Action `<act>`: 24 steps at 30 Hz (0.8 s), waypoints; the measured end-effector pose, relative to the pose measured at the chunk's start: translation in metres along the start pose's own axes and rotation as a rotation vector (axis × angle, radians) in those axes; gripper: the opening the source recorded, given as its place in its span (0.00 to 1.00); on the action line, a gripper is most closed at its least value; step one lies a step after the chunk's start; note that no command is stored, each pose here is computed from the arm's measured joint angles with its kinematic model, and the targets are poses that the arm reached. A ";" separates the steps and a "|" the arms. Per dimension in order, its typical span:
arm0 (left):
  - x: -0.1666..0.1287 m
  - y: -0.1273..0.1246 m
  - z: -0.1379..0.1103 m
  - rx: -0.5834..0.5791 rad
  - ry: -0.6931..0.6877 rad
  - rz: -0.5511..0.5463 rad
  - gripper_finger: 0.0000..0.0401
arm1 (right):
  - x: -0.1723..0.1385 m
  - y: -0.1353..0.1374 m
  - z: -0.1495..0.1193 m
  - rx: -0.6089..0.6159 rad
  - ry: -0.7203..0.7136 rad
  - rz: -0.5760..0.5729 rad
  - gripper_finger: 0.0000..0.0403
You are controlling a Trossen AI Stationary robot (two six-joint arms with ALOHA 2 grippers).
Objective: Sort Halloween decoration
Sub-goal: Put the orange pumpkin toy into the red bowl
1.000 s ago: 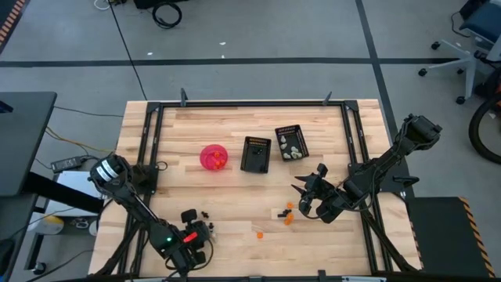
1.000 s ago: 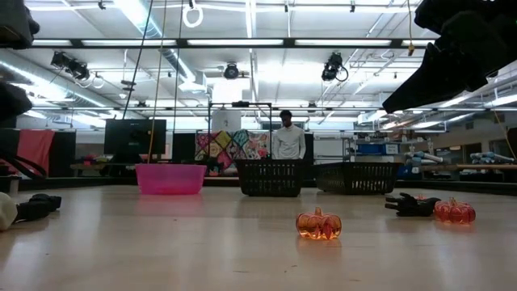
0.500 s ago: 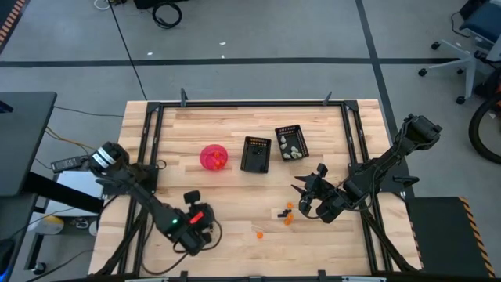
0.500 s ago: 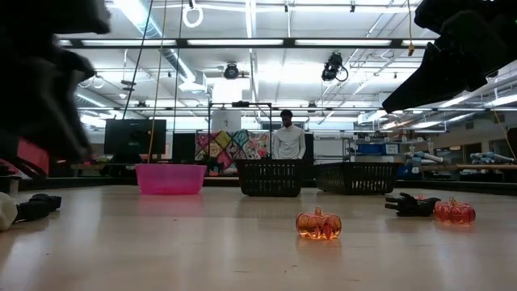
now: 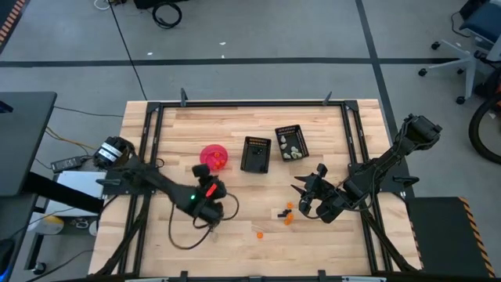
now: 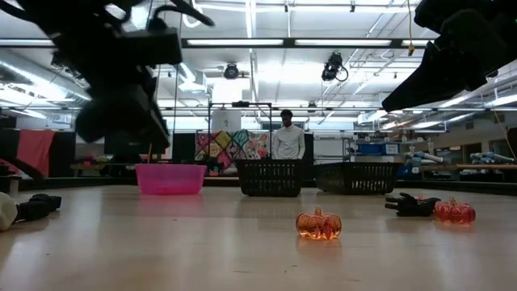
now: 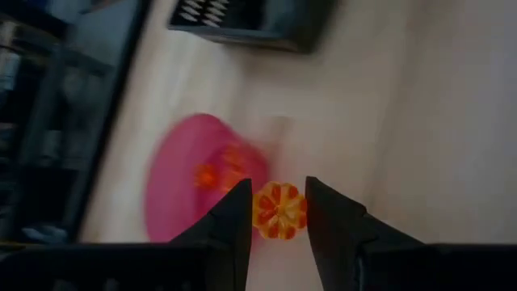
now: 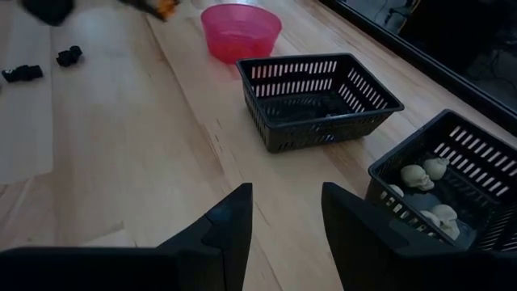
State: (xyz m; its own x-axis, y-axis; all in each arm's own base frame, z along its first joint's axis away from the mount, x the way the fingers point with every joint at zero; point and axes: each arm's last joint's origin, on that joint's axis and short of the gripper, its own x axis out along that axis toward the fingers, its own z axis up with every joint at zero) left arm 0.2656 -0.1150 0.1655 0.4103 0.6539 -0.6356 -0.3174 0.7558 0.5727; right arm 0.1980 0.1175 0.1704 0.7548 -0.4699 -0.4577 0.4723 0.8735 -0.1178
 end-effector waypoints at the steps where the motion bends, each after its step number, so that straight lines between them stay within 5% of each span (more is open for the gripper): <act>1: 0.004 0.004 0.002 0.010 0.003 0.023 0.26 | 0.000 0.000 0.000 -0.001 0.000 0.000 0.38; 14: 0.061 0.053 0.016 0.034 0.186 0.118 0.28 | 0.000 0.000 0.000 -0.019 0.000 0.000 0.38; 24: 0.070 0.060 0.018 0.011 0.219 0.076 0.46 | 0.000 0.000 0.000 -0.026 0.000 0.000 0.38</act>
State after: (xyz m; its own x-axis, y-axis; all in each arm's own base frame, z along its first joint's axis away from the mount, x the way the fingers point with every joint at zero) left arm 0.2905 -0.0247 0.1643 0.1902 0.7013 -0.6871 -0.3301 0.7048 0.6280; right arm 0.1980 0.1175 0.1704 0.7547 -0.4700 -0.4578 0.4604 0.8765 -0.1408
